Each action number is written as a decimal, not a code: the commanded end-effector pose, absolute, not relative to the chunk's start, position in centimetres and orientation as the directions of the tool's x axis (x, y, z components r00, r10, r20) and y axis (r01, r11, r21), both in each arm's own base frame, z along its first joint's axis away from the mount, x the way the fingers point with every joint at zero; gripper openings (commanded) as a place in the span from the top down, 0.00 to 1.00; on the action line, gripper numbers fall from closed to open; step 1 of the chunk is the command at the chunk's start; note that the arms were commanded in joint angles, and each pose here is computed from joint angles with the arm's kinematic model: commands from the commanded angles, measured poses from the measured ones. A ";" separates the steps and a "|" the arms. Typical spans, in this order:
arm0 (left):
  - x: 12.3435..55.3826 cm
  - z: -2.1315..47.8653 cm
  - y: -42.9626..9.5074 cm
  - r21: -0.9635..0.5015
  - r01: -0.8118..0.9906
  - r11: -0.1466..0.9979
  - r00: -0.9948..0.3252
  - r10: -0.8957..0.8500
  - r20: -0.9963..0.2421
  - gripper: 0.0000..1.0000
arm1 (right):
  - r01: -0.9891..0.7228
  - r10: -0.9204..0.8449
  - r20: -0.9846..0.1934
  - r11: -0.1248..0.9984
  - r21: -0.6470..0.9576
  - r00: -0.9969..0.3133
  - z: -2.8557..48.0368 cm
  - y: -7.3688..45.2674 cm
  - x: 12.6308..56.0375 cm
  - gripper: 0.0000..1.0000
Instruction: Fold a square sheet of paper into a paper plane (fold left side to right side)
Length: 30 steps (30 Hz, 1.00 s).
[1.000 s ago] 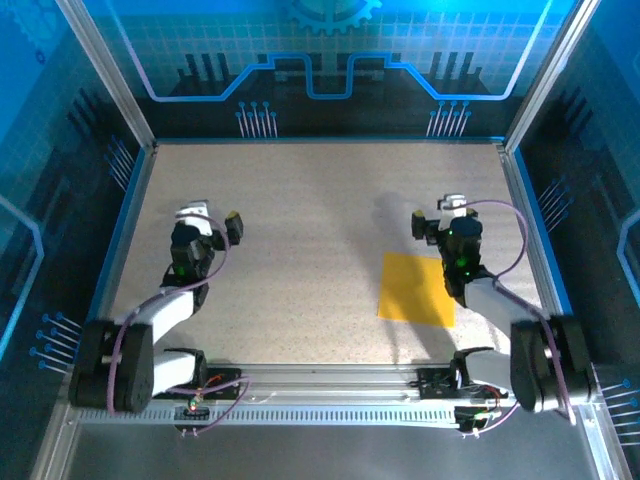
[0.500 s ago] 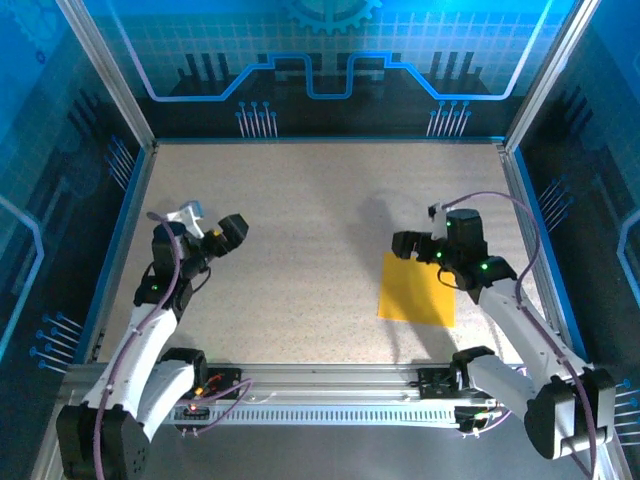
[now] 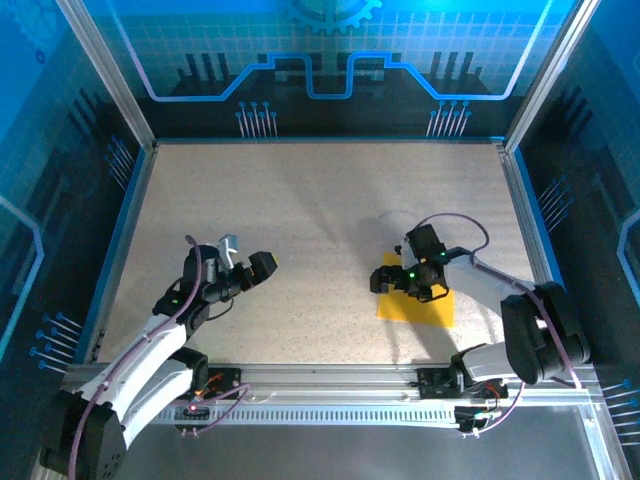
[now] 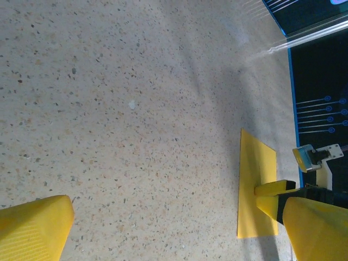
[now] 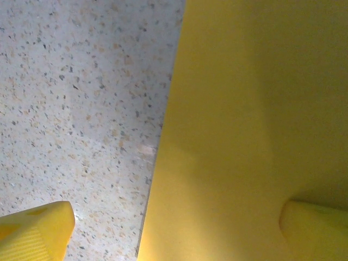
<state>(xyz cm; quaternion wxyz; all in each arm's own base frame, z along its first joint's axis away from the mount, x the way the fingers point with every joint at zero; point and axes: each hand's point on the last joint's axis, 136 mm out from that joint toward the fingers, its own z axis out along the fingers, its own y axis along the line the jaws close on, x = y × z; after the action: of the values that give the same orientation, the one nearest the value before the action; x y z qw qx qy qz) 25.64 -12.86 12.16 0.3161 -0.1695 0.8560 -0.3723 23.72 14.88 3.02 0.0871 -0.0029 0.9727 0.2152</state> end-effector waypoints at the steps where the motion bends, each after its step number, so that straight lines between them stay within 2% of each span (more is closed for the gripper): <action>1: 26.3 13.2 -12.5 -0.735 -0.054 0.676 -0.720 -0.537 -0.440 0.00 | -0.051 0.035 -0.181 0.892 0.449 -0.983 3.1 16.6 24.8 0.01; 10: 26.1 13.0 -11.6 -0.703 -0.081 0.707 -0.706 -0.539 -0.460 0.00 | -0.076 0.030 -0.208 0.874 0.480 -0.978 2.9 21.1 27.3 0.01; 23: 26.1 13.0 -11.4 -0.693 -0.099 0.714 -0.710 -0.539 -0.454 0.00 | -0.191 -0.067 -0.235 0.811 0.553 -0.970 3.0 30.9 30.8 0.01; 26: 26.1 12.9 -11.8 -0.695 -0.087 0.714 -0.722 -0.525 -0.449 0.00 | -0.203 -0.060 -0.252 0.779 0.593 -0.966 4.3 32.4 31.7 0.01; 30: 26.1 13.0 -13.0 -0.715 -0.046 0.698 -0.760 -0.488 -0.428 0.03 | -0.250 -0.047 -0.334 0.761 0.599 -0.942 7.7 32.6 33.1 0.00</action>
<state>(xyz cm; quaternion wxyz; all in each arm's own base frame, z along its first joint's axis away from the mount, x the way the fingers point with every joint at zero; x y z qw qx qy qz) 25.91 -11.86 11.69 0.3136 -0.1835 0.8691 -0.3356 32.25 31.77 4.94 0.1294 -0.0765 0.9370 0.3155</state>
